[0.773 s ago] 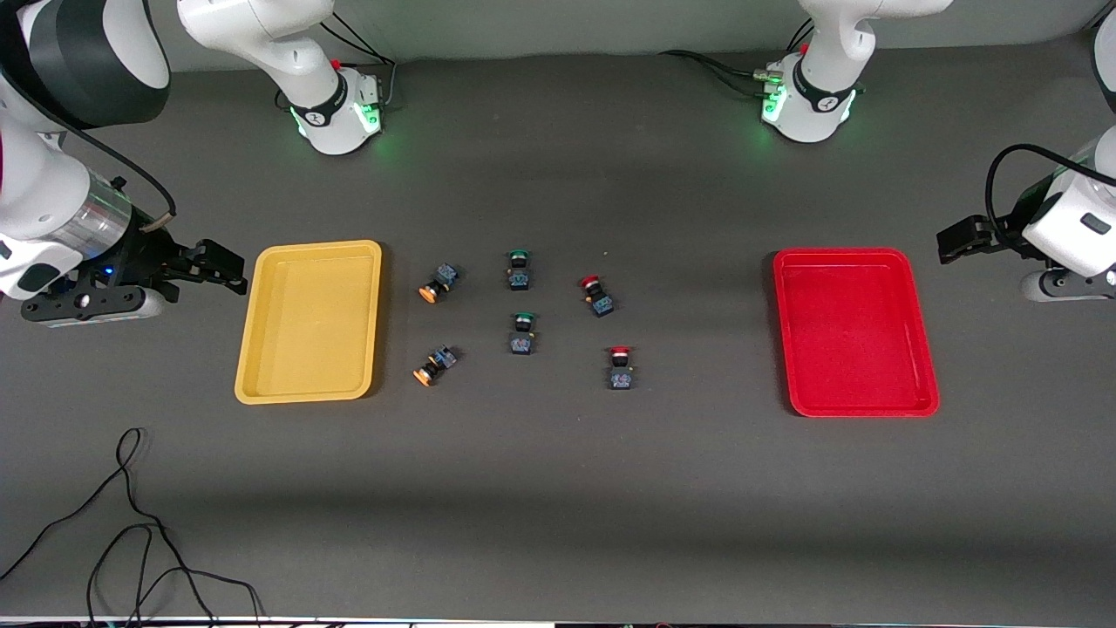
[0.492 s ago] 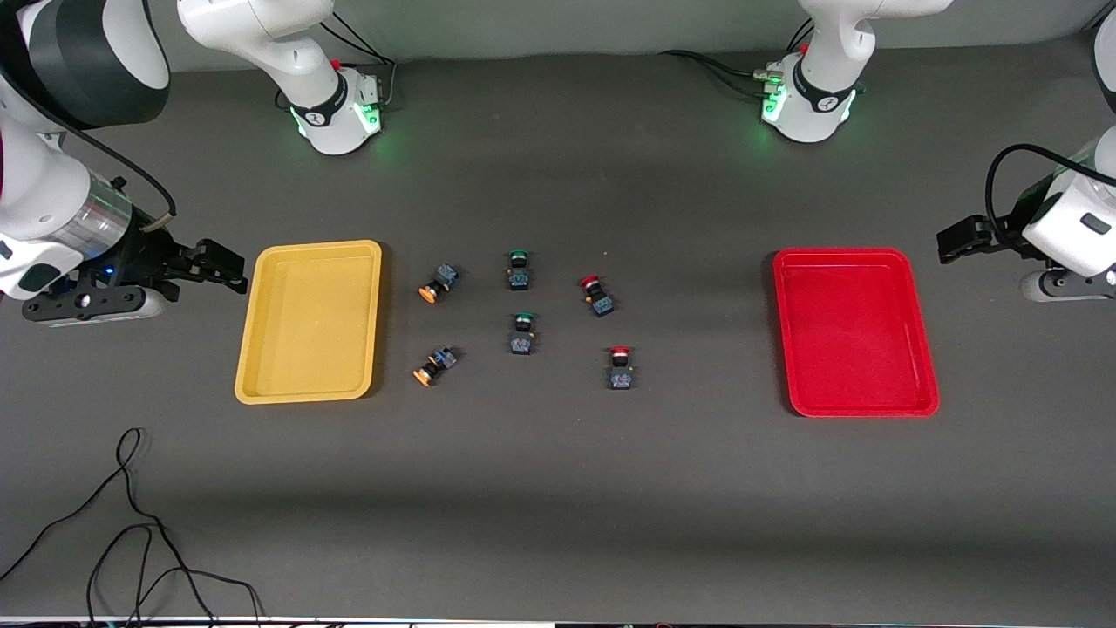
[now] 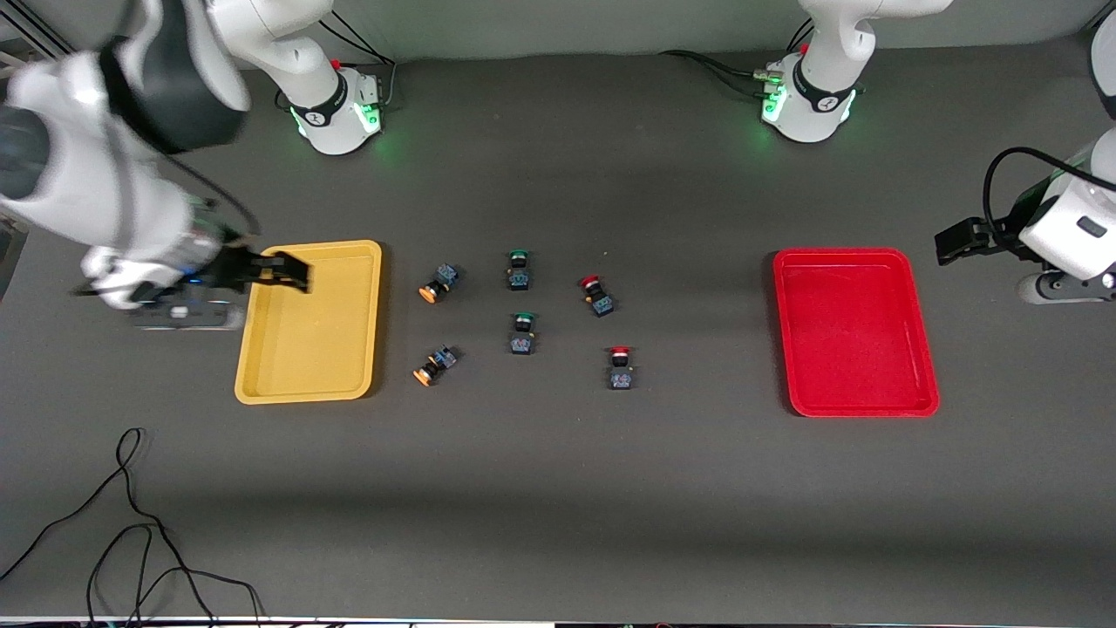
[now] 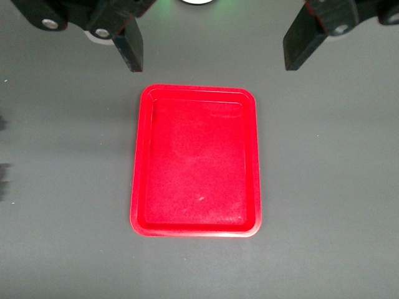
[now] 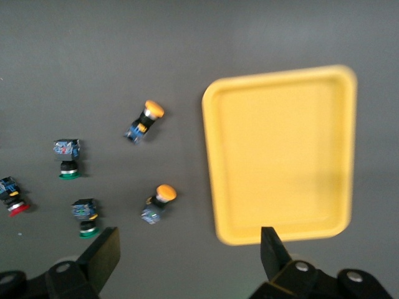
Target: Place red and yellow buttons in trays
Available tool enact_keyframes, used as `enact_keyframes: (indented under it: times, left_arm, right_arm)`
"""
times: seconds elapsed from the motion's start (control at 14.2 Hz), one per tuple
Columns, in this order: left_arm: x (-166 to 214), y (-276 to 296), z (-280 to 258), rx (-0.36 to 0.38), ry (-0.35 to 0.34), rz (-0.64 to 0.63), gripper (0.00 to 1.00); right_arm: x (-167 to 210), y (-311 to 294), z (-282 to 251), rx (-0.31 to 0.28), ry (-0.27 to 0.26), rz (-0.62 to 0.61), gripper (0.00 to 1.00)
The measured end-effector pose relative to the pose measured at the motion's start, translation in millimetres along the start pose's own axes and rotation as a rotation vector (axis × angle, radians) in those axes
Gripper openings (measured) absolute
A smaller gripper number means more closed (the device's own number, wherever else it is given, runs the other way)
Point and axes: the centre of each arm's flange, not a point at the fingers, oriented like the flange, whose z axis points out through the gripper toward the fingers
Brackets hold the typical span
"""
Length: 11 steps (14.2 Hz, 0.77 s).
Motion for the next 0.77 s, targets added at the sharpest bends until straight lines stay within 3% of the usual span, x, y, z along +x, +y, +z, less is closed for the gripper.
enact_keyframes:
  times: [0.14,0.35,0.42,0.56,0.77]
  left_arm:
    - [21.4,23.7,19.9,0.005,-0.025,0.037,1.00]
    - [50.1,71.8,63.6,0.004,-0.091,0.112,1.00]
    - [53.9,85.1,76.3,0.001,-0.114,0.132,1.00]
    - [51.1,122.7,96.3,-0.004,-0.164,0.165,1.00]
    - [44.5,206.0,132.9,-0.027,-0.194,0.025,1.00]
  right_arm:
    - [-25.5,-44.7,46.6,0.001,-0.019,0.108,1.00]
    - [-77.8,-110.3,147.1,0.028,0.063,0.253,1.00]
    - [-92.9,-120.1,182.7,0.014,0.064,0.283,1.00]
    - [-99.3,-120.4,235.2,-0.039,0.044,0.311,1.00]
    - [-85.5,-107.3,276.0,-0.068,0.023,0.361,1.00]
